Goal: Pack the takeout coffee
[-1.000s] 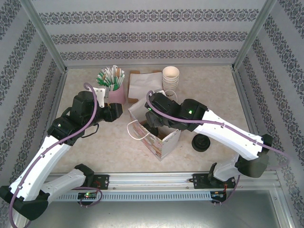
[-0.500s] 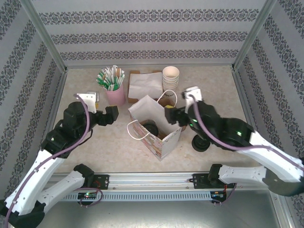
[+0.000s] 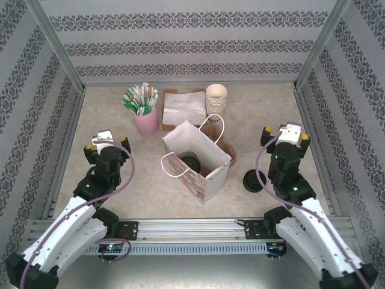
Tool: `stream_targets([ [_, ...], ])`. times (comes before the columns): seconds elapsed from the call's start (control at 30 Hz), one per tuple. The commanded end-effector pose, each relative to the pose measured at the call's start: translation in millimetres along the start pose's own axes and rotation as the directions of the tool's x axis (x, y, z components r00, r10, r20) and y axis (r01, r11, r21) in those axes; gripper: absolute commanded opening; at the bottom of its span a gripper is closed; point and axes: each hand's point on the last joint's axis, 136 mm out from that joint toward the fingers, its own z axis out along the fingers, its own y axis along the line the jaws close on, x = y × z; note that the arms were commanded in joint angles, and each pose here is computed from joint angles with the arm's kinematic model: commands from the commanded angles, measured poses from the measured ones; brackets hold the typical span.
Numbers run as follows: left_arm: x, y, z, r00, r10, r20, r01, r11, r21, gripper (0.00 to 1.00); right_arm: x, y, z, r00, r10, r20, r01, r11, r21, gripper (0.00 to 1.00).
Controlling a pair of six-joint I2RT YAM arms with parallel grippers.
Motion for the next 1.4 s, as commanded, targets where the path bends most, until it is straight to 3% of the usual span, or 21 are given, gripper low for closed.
stream_targets([
  [0.0,0.1,25.5,10.0,0.994,-0.085,0.073,0.094,0.986,-0.139,1.0,19.9,-1.9,27.4,0.988,0.157,0.003,-0.157,0.987,-0.044,0.98],
  [0.17,35.7,35.8,29.5,0.999,-0.04,0.033,0.046,0.976,-0.211,1.0,69.6,-16.8,57.4,0.974,0.2,-0.105,-0.194,0.979,0.061,0.98],
  [0.3,47.3,35.0,34.0,0.997,-0.068,-0.022,0.062,0.978,-0.198,1.0,76.6,-12.3,60.4,0.958,0.245,-0.149,-0.238,0.969,0.063,0.97],
  [0.43,23.1,9.3,18.5,0.99,-0.139,-0.039,0.14,0.99,0.011,1.0,28.7,-2.6,33.2,0.912,0.384,-0.144,-0.395,0.917,-0.058,0.9],
  [0.53,-8.4,-16.9,-8.7,0.961,-0.269,-0.061,0.276,0.931,0.239,1.0,-18.6,17.1,-11.7,0.806,0.514,-0.296,-0.576,0.795,-0.19,0.79],
  [0.6,-25.5,-30.5,-25.5,0.937,-0.333,-0.108,0.349,0.872,0.344,1.0,-50.0,51.8,-48.9,0.791,0.423,-0.441,-0.588,0.724,-0.361,0.76],
  [0.7,-38.7,-63.8,-44.8,0.916,-0.318,-0.243,0.399,0.775,0.491,1.0,-69.9,92.3,-100.6,0.792,0.23,-0.566,-0.55,0.672,-0.496,0.75],
  [0.87,-40.3,-102.3,-61.7,0.878,-0.192,-0.438,0.44,0.685,0.581,1.0,-99.2,133.8,-161.0,0.887,0.007,-0.461,-0.357,0.646,-0.675,0.7],
  [0.97,-48.1,-112.3,-73.5,0.874,-0.168,-0.456,0.45,0.632,0.631,0.97,-94.1,169.0,-184.1,0.865,-0.137,-0.483,-0.301,0.628,-0.717,0.69],
  [1.13,-47.6,-110.1,-83.7,0.877,-0.144,-0.458,0.44,0.623,0.646,0.92,-69.3,232.3,-215.2,0.812,-0.303,-0.499,-0.244,0.6,-0.762,0.71],
  [1.37,-44.5,-111.6,-96.0,0.878,-0.102,-0.467,0.429,0.601,0.675,0.85,-29.3,274.8,-191.2,0.74,-0.34,-0.581,-0.207,0.706,-0.677,0.67],
])
